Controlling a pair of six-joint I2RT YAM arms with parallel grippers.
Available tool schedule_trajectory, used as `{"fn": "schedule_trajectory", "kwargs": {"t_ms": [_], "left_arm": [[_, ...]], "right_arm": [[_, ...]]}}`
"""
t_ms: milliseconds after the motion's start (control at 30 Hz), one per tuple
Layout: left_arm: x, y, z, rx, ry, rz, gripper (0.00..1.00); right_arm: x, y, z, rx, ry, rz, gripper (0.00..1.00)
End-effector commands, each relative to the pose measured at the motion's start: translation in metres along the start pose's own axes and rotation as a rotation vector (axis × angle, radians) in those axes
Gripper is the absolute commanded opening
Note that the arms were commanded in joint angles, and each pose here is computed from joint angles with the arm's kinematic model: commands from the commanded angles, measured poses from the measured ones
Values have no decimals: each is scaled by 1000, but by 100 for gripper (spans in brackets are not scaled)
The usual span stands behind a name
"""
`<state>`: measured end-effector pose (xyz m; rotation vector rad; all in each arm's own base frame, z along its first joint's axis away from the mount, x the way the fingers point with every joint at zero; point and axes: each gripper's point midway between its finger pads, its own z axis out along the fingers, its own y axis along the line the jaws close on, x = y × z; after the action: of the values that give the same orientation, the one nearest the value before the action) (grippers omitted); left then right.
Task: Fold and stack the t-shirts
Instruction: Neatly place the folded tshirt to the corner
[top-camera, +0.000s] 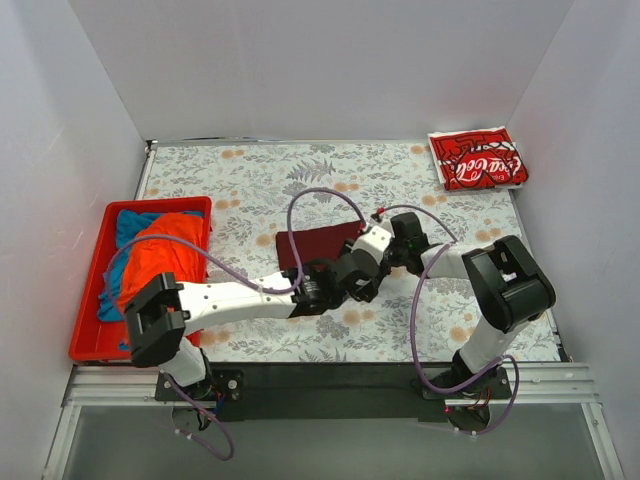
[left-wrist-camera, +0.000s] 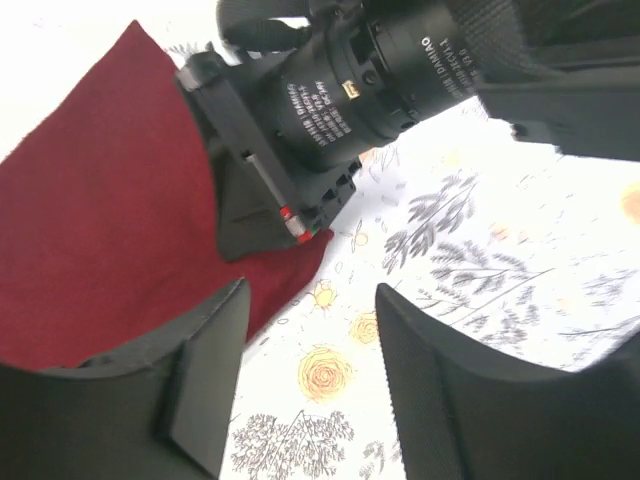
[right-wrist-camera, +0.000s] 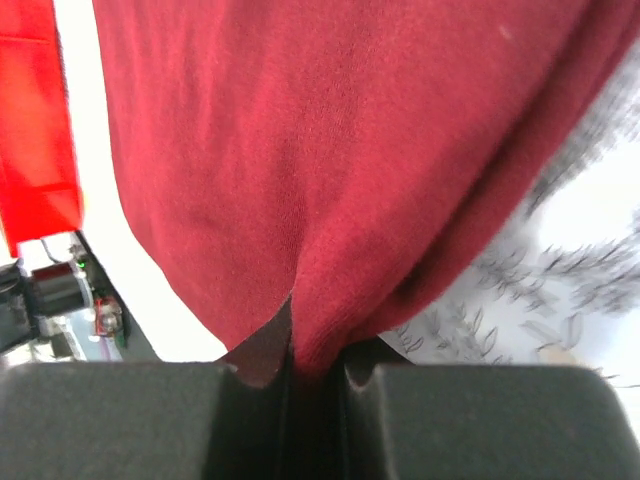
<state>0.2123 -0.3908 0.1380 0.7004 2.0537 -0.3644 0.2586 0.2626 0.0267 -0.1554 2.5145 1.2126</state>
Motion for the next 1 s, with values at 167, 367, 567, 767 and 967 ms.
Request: {"fn": "schedule_trajectory", "kwargs": {"t_ms": [167, 367, 567, 767, 967], "left_arm": [[-39, 116, -35, -132, 34, -309, 60], [-21, 204, -55, -269, 6, -474, 65], [33, 230, -72, -365, 41, -531, 65], [74, 230, -80, -386, 45, -557, 65], [76, 238, -78, -426, 21, -560, 65]], "right_arm": [[-63, -19, -30, 114, 10, -250, 1], [-133, -43, -58, 262, 2, -353, 1], [-198, -88, -84, 405, 15, -411, 1], [-273, -110, -107, 497, -77, -477, 1], [-324, -129, -129, 581, -155, -547, 1]]}}
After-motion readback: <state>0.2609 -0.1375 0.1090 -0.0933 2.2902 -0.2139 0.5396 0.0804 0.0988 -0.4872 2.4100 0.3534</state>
